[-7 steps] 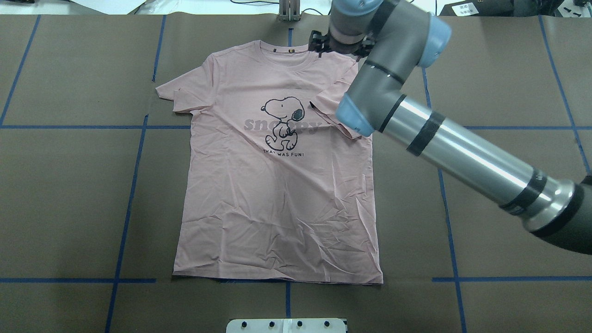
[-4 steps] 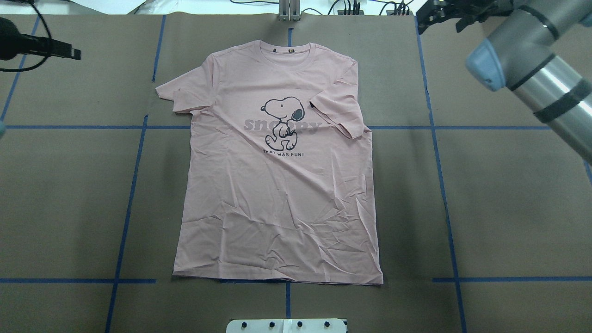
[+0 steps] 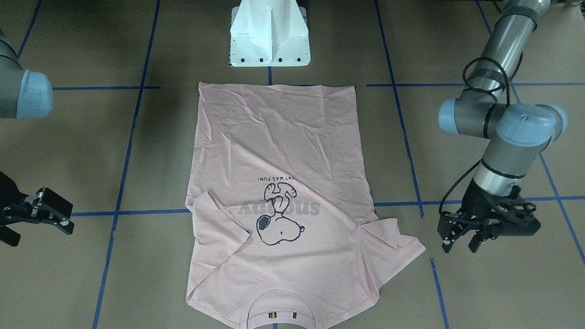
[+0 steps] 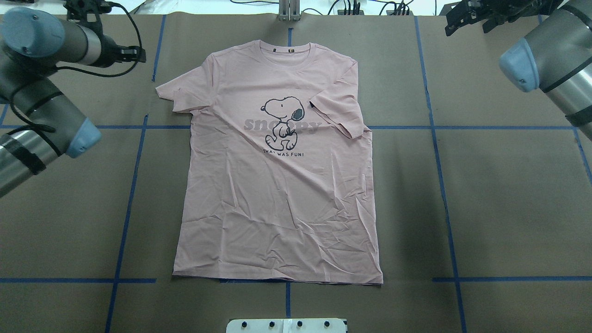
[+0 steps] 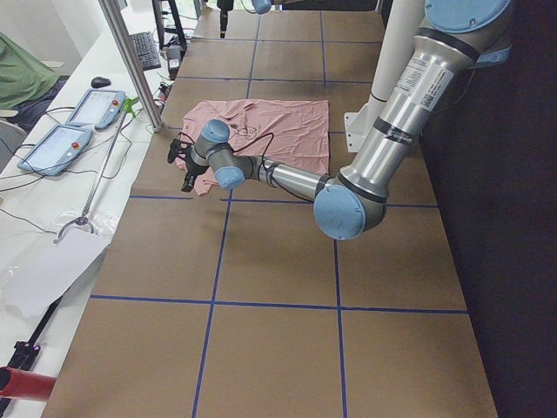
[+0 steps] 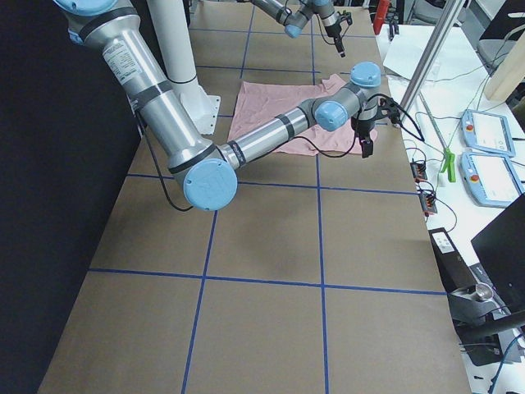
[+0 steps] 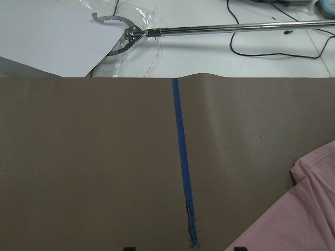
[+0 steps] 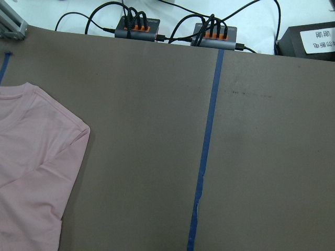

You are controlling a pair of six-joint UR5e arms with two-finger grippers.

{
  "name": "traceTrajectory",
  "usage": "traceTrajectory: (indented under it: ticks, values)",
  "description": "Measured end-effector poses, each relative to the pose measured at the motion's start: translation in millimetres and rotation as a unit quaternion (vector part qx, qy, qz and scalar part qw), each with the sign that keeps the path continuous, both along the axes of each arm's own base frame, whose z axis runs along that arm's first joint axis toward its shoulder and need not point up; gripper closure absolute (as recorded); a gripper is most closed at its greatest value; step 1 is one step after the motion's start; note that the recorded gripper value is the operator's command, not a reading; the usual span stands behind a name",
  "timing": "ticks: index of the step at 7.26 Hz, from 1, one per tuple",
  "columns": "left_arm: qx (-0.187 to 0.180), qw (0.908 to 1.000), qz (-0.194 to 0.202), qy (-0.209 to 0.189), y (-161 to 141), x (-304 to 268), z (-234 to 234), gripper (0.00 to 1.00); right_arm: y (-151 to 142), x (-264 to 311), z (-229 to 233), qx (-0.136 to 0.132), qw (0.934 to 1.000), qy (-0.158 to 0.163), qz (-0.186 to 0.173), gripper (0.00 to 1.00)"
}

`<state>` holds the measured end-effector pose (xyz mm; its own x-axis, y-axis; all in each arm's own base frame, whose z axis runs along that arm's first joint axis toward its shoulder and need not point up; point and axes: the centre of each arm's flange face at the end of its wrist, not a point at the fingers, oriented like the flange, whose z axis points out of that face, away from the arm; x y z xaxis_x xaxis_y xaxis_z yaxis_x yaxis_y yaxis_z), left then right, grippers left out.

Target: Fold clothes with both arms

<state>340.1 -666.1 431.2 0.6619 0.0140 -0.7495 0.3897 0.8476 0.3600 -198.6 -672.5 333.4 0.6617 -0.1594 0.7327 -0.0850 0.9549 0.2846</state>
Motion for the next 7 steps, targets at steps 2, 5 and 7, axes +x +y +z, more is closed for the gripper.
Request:
traceTrajectory:
  ticks: [2, 5, 7]
  values:
    - [-0.009, 1.0, 0.002, 0.0, 6, 46, 0, 0.39, 0, 1, 1, 0.0, 1.0, 0.001, 0.001, 0.0]
    - [-0.01, 0.9999, 0.012, -0.003, 15, 61, 7, 0.39, 0, 1, 3, 0.0, 1.0, 0.002, 0.001, 0.0]
    - [-0.012, 0.9998, 0.014, -0.007, 17, 62, 13, 0.4, 0, 1, 5, -0.002, 1.0, 0.002, 0.001, 0.0]
